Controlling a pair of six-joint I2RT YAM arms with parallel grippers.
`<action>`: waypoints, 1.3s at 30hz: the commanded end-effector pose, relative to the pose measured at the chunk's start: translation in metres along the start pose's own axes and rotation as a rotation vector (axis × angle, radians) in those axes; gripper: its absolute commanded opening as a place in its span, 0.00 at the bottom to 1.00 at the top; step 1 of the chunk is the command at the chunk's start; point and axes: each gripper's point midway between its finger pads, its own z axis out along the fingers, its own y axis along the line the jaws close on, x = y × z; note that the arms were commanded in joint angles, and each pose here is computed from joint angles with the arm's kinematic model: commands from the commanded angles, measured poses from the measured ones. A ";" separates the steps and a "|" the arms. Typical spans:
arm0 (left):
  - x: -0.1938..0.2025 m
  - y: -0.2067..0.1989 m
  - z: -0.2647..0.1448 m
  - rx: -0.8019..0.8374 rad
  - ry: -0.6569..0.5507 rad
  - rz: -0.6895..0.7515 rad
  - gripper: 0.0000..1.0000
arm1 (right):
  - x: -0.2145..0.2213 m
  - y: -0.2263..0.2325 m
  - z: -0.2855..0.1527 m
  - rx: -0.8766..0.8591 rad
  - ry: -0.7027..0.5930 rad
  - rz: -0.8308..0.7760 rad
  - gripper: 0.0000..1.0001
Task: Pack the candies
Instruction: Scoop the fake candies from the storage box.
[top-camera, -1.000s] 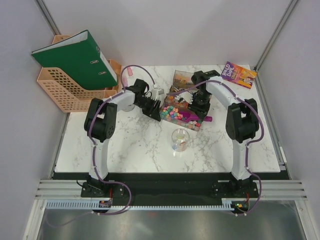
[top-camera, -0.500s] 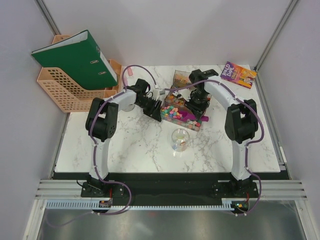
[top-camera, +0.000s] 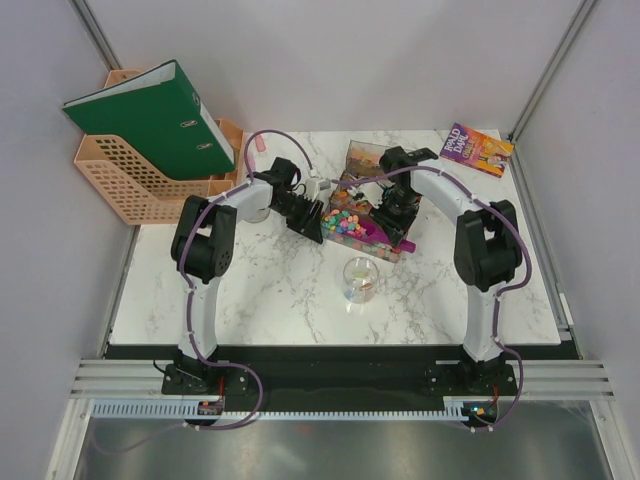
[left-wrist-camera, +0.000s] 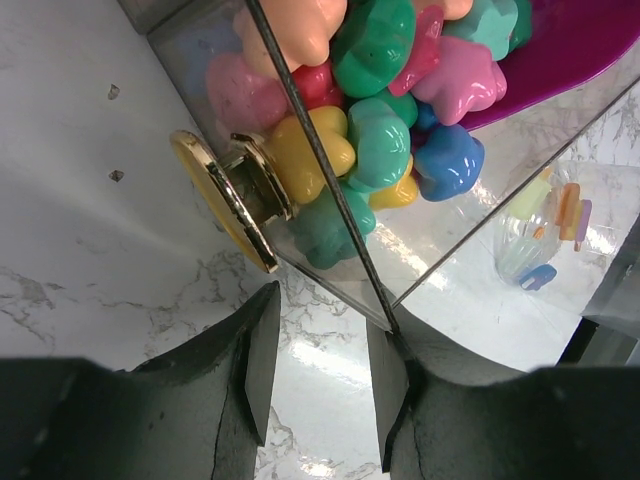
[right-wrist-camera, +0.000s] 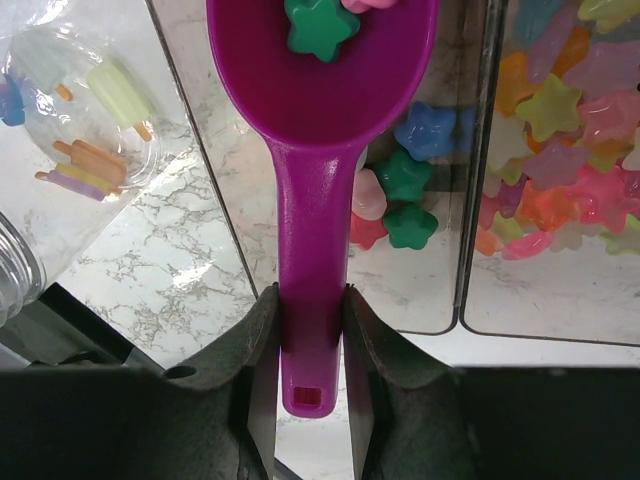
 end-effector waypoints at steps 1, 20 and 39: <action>-0.019 -0.013 0.000 0.004 -0.052 0.087 0.46 | -0.025 0.021 0.017 -0.091 -0.107 -0.033 0.22; -0.011 -0.010 -0.018 -0.065 -0.026 0.114 0.46 | -0.036 0.044 0.028 -0.196 -0.260 -0.127 0.45; -0.005 -0.013 -0.042 -0.110 -0.013 0.144 0.47 | -0.034 0.047 0.030 -0.125 -0.363 -0.099 0.00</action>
